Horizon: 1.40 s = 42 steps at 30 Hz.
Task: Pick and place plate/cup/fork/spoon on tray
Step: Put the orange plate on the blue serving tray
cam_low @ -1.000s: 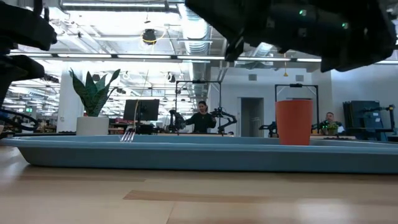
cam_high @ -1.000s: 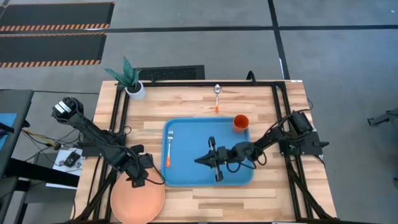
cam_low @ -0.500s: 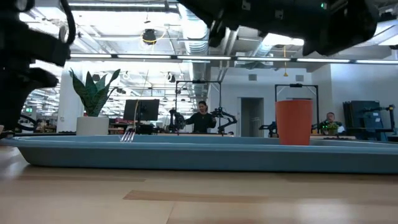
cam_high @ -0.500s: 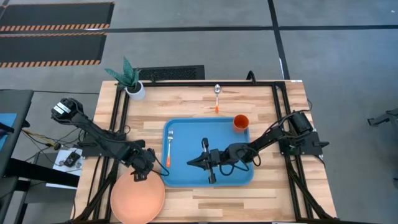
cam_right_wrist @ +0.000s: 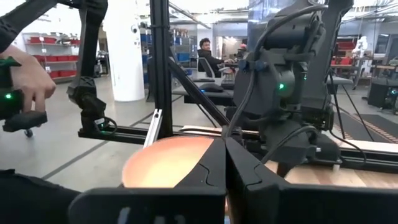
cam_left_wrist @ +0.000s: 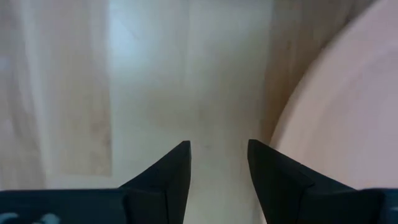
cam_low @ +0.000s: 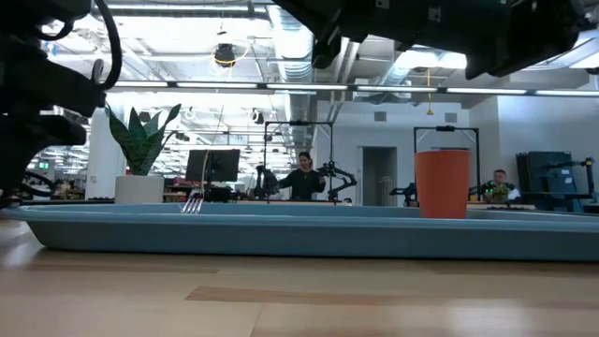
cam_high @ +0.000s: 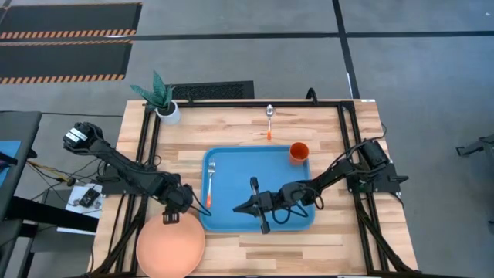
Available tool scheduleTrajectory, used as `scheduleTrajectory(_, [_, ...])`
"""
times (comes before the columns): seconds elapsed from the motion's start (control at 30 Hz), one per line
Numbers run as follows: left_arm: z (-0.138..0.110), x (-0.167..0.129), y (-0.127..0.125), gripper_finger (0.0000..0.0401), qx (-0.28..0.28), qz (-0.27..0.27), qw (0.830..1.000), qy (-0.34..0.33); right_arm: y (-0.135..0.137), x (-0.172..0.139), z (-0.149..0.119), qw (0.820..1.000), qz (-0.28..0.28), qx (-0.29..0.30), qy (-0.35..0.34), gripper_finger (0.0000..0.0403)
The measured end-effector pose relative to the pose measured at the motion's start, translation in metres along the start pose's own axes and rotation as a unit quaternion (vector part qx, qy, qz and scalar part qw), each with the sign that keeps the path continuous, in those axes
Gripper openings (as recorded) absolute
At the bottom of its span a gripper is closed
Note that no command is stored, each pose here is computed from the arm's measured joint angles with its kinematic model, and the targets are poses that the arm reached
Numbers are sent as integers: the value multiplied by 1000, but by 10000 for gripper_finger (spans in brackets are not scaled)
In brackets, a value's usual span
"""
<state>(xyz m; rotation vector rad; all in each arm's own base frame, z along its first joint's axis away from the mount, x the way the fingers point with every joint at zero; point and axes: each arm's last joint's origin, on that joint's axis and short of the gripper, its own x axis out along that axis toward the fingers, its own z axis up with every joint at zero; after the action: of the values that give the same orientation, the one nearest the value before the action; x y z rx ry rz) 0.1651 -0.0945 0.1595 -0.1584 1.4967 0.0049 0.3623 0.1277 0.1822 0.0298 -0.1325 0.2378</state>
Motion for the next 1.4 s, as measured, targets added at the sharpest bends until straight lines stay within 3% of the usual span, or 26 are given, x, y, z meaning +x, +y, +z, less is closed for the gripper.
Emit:
scheduleTrajectory(0.47, [-9, -3, 5, 146, 19, 13, 999, 46, -1, 0, 0, 1000, -1, 0, 0, 8])
scheduleTrajectory(0.67, [-11, -20, 6, 146, 17, 22, 999, 38, -1, 0, 0, 1000, -2, 0, 2, 8])
scheduleTrajectory(0.77, [-10, -30, 5, 146, 2, 2, 1000, 12, -1, 0, -1, 1000, -2, 0, 5, 8])
scheduleTrajectory(0.9, [-8, -33, 1, 146, -21, -63, 998, -21, -1, 0, -1, 1000, -2, 1, 6, 8])
scheduleTrajectory(1.2, [-9, -5, -2, 146, -25, -103, 994, -9, -4, 0, -2, 1000, -5, 12, 9, 8])
scheduleTrajectory(1.4, [-8, 0, -4, 142, -19, -97, 995, 0, -4, 0, -2, 1000, -5, 12, 10, 8])
